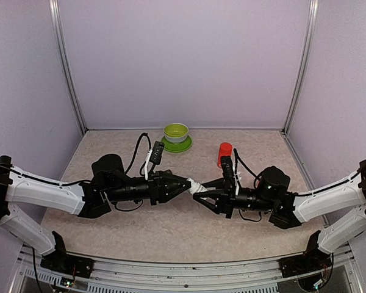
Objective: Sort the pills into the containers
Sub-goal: Unscrew the lid of the pill bottle from the pill bottle, then place the lid of the pill bottle at the center of the board.
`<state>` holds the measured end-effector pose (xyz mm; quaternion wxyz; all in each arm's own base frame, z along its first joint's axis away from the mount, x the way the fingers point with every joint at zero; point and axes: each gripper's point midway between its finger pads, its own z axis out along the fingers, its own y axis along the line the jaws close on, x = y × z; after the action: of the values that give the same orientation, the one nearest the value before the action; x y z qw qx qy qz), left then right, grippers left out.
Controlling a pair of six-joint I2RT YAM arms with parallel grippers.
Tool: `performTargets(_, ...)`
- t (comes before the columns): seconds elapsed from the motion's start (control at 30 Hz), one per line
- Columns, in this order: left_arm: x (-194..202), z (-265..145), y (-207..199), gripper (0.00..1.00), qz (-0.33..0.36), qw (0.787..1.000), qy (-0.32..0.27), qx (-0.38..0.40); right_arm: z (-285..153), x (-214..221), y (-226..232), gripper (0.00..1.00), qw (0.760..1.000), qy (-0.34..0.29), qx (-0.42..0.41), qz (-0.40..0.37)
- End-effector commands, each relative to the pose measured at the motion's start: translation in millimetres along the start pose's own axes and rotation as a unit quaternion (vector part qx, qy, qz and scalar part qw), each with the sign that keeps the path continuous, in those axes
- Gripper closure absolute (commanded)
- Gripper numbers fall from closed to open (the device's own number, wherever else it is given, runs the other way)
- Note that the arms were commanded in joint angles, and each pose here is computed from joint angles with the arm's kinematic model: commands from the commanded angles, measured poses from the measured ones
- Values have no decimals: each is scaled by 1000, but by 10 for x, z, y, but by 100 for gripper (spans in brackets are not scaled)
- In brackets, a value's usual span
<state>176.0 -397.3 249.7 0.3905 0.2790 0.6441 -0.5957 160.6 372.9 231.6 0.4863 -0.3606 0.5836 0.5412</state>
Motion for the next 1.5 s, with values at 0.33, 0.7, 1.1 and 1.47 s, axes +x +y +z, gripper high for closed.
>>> performTargets(0.33,-244,-79,79,72,-50,996,-33,-64,-121,-77,-116,83,996,-8,48,-77)
performTargets(0.7,-110,-466,791,70,17,966,-16,-257,-189,-105,-55,82,997,-12,40,-71)
performTargets(1.1,315,-1113,1590,68,41,897,20,-439,-217,-115,-17,81,997,-12,34,-63)
performTargets(1.47,809,-1369,2133,66,35,845,76,-528,-228,-92,-15,81,998,-10,32,-55)
